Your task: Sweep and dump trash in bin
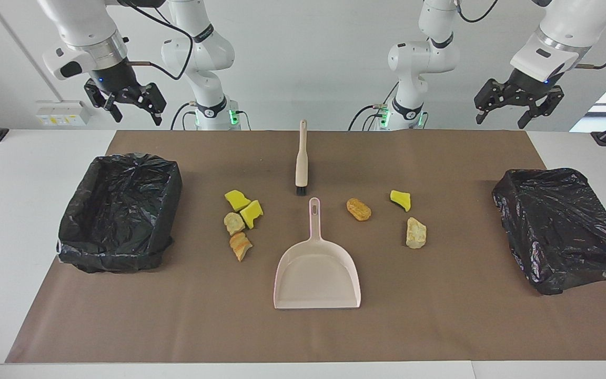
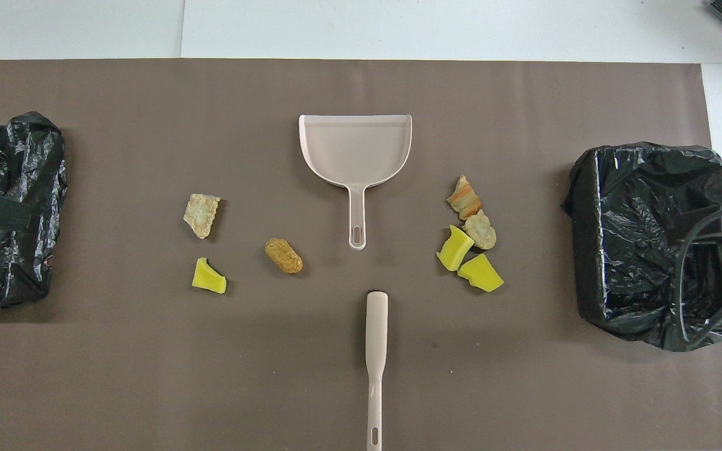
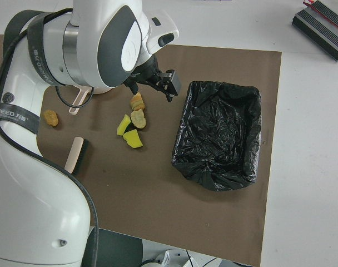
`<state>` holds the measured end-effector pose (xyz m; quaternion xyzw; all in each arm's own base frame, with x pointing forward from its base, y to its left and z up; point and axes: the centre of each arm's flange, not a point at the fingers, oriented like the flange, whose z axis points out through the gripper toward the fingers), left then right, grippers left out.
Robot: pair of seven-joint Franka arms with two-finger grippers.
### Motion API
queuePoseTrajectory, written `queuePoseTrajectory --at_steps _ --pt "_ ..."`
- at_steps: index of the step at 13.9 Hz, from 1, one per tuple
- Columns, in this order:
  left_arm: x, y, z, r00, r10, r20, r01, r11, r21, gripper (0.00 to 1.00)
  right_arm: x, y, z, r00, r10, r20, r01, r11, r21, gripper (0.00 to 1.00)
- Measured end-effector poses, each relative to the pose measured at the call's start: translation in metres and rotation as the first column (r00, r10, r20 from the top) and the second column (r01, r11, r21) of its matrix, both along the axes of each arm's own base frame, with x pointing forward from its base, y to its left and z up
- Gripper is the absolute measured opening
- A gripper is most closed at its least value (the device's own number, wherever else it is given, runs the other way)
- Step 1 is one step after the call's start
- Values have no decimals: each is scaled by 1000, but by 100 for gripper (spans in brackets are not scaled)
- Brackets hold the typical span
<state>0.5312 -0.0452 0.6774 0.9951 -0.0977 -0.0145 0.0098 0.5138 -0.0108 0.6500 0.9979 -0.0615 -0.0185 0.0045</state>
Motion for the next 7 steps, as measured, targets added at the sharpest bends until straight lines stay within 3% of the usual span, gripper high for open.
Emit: queuePoseTrajectory --at_steps 7 --pt "-1 0 -1 1000 0 -10 0 1000 1 100 0 -1 -4 1000 -3 -9 3 1000 0 100"
